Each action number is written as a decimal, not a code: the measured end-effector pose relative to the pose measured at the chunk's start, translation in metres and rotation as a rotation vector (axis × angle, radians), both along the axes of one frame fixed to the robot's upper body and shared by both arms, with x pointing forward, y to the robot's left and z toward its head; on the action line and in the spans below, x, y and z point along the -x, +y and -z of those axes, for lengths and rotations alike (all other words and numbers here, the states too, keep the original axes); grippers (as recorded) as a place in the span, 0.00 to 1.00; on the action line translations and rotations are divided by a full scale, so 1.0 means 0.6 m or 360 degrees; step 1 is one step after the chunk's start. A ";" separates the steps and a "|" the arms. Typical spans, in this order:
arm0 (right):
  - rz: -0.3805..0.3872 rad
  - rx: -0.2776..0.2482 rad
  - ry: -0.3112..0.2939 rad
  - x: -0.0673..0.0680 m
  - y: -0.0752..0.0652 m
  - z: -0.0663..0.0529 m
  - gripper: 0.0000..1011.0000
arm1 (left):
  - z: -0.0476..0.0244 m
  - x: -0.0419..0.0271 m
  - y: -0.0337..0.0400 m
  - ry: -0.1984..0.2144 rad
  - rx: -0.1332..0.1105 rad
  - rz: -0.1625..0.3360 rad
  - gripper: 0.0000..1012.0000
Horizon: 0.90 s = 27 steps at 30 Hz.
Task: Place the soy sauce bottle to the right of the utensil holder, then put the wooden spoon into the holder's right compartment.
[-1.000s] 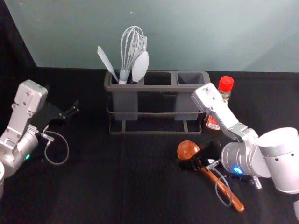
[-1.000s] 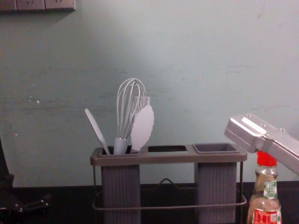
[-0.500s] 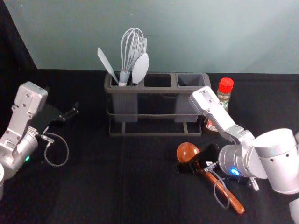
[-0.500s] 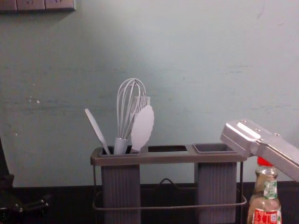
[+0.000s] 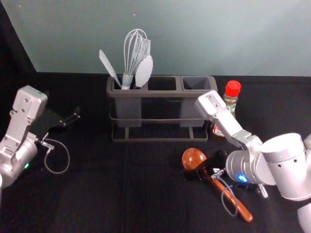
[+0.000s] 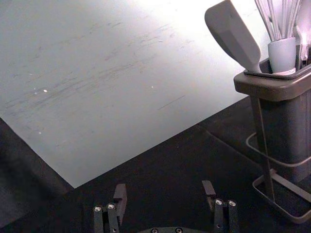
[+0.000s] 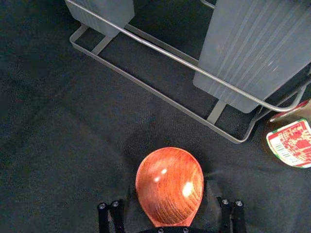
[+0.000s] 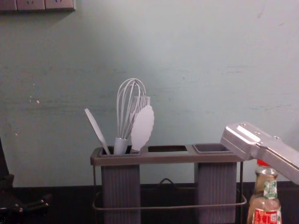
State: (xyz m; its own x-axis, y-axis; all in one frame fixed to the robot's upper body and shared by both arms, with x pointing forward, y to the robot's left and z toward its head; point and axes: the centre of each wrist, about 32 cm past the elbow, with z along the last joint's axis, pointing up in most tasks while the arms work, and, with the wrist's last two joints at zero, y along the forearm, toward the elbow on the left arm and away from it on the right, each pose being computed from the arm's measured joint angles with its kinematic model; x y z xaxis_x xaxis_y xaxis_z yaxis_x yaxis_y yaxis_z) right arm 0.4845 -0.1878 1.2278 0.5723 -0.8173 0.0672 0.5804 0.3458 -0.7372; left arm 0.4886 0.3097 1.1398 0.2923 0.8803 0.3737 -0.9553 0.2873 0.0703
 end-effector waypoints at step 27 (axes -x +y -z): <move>0.0004 -0.0014 -0.0042 0.006 -0.006 -0.016 0.83 | 0.000 0.000 0.000 0.0000 0.0000 0.0000 1.00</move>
State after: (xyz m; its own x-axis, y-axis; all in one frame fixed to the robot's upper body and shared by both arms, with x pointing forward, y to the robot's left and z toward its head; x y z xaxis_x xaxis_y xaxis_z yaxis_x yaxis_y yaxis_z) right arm 0.4810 -0.1911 1.2373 0.5684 -0.8193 0.0748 0.6004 0.3510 -0.7185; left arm 0.4886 0.3097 1.1398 0.2922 0.8803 0.3737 -0.9553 0.2873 0.0703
